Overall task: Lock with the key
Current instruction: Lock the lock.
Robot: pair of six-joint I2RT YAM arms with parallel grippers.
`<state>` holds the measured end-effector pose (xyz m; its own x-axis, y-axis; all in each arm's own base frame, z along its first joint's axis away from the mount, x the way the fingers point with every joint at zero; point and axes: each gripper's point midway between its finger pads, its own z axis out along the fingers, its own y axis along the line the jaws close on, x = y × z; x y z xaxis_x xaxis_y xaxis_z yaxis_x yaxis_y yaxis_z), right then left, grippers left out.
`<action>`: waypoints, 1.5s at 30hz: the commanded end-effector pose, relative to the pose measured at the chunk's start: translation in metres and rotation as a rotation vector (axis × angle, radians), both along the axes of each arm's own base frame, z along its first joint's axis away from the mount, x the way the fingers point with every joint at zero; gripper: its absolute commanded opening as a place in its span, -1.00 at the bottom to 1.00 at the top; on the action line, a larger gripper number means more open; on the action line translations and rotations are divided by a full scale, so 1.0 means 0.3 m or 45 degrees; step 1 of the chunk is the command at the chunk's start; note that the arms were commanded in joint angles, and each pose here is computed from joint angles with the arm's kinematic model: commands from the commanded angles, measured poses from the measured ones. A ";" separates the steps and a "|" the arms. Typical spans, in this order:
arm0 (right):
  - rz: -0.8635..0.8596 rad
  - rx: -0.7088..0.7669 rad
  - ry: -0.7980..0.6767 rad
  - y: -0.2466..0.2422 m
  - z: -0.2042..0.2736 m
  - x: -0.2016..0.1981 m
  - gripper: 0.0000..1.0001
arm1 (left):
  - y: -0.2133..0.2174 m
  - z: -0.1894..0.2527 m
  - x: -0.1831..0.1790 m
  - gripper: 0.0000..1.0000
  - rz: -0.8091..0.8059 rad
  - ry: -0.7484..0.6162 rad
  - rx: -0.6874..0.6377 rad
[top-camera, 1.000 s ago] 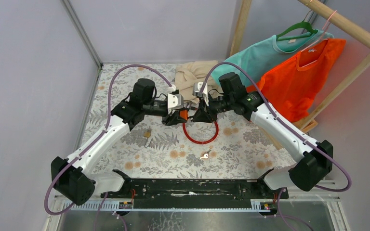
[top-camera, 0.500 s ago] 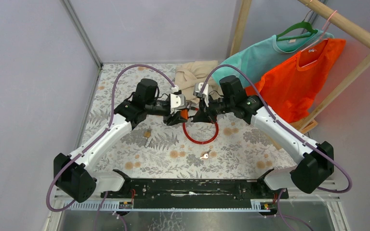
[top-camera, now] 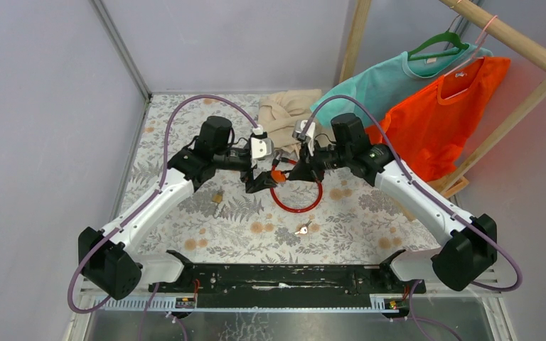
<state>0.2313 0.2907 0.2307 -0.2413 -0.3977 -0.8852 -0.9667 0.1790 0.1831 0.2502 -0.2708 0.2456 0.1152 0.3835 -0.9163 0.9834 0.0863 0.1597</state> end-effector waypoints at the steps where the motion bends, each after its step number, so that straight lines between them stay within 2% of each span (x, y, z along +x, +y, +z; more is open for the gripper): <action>1: 0.037 0.182 -0.096 0.013 0.156 -0.006 -1.00 | -0.012 0.021 0.000 0.98 -0.020 0.013 0.002; 7: 0.017 0.244 -0.093 -0.014 0.190 -0.001 -1.00 | -0.044 -0.004 -0.022 0.81 -0.090 0.155 -0.011; 18: 0.051 0.325 -0.044 -0.049 0.199 -0.037 -1.00 | -0.076 0.004 -0.032 0.39 -0.147 0.249 -0.054; 23: 0.053 0.343 -0.032 -0.052 0.204 -0.039 -1.00 | -0.086 0.010 -0.030 0.12 -0.153 0.283 -0.064; 32: 0.037 0.350 -0.036 -0.063 0.205 -0.037 -1.00 | -0.079 0.007 -0.040 0.02 -0.153 0.278 -0.063; 34: 0.034 0.354 -0.041 -0.065 0.210 -0.035 -1.00 | -0.078 0.007 -0.043 -0.09 -0.155 0.278 -0.064; 39: 0.023 0.351 -0.041 -0.066 0.207 -0.030 -1.00 | -0.082 0.016 -0.055 -0.53 -0.175 0.297 -0.079; 45: 0.001 0.335 -0.064 -0.067 0.205 -0.012 -1.00 | -0.091 0.013 -0.078 -0.96 -0.207 0.386 -0.099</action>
<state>0.2276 0.2699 0.2637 -0.2950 -0.2012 -0.9340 -0.9515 0.1510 0.2680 0.2368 -0.2935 0.2397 -0.0817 0.3394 -0.9371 0.9948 -0.0303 -0.0977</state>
